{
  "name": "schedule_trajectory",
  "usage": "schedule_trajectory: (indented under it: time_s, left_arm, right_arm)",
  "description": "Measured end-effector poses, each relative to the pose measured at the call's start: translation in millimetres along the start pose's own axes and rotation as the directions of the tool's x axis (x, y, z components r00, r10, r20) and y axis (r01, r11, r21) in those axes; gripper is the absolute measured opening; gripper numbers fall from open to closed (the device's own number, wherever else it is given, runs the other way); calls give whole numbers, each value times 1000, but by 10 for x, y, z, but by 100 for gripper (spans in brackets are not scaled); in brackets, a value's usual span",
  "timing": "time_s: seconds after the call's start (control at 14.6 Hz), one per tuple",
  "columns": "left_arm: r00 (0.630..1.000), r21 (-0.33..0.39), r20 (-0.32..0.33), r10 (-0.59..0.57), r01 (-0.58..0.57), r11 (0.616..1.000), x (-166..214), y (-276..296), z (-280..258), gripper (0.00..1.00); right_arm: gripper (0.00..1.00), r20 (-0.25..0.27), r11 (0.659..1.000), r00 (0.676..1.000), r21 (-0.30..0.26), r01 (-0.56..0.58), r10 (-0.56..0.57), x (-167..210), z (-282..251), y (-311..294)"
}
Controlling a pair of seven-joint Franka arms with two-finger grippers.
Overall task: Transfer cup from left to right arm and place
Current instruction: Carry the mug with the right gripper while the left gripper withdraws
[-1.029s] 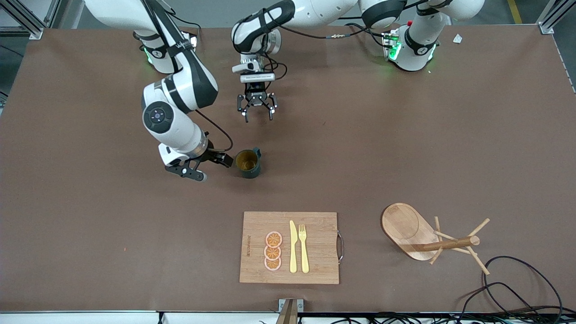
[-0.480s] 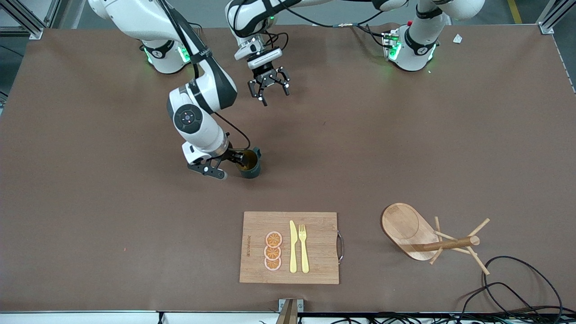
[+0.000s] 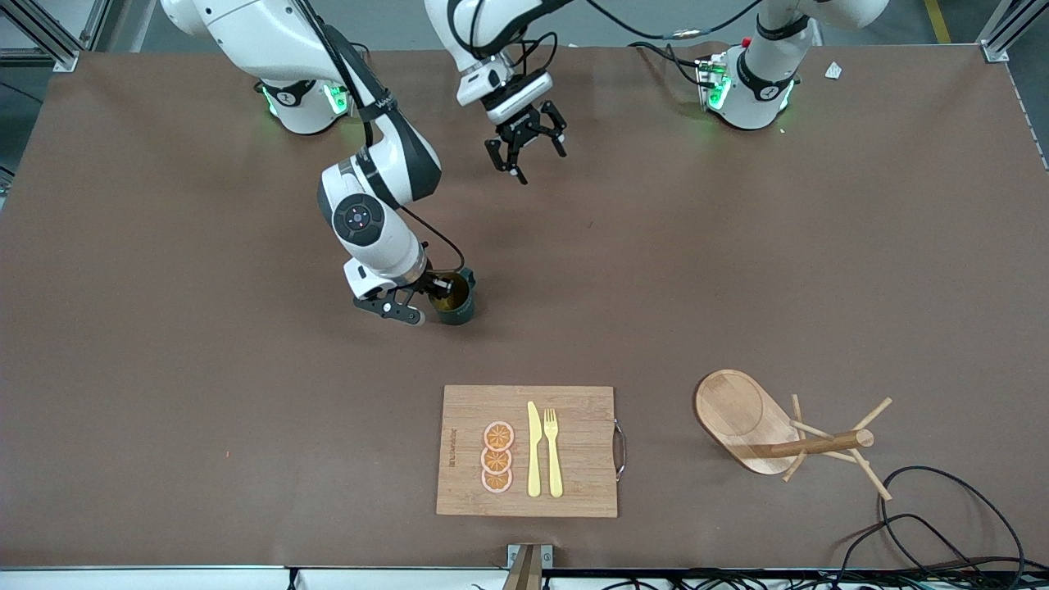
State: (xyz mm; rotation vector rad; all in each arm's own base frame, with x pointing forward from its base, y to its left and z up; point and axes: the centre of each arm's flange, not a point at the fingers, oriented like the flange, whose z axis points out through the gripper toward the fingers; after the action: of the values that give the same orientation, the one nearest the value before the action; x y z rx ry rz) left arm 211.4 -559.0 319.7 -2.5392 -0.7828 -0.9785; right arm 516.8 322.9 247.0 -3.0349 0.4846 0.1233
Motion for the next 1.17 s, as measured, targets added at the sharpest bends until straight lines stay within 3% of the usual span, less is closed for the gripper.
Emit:
schedule_trajectory:
  time_s: [0.14, 0.27, 0.48, 0.62, 0.75, 1.03, 1.17]
  left_arm:
    - [996, 21, 86, 13, -15, 1000, 457, -55, 2, 100]
    - [986, 37, 166, 27, -33, 999, 1027, -61, 59, 100]
    - [972, 59, 231, 36, -51, 997, 1760, -3, 345, 100]
    - [965, 60, 258, 45, -63, 996, 2162, 69, 493, 100]
    - [958, 54, 280, 58, -76, 996, 2545, 111, 618, 100]
    - [940, 20, 331, 84, -96, 995, 3375, 157, 867, 100]
    - [933, 10, 346, 98, -109, 994, 3734, 169, 1032, 100]
  right_arm:
    - [23, -1, 1000, 1000, 1, 7, -7, -13, -4, -18]
    - [4, -3, 997, 997, 2, 80, -80, -24, -13, -37]
    - [4, 21, 939, 938, -12, 345, -345, 120, -73, 107]
    - [4, 27, 865, 865, -6, 502, -502, 363, -200, 348]
    - [4, 29, 771, 770, -1, 637, -637, 603, -324, 630]
    - [4, 61, 528, 532, -67, 847, -845, 995, -432, 1183]
    - [4, 85, 403, 408, -70, 912, -909, 1156, -435, 1463]
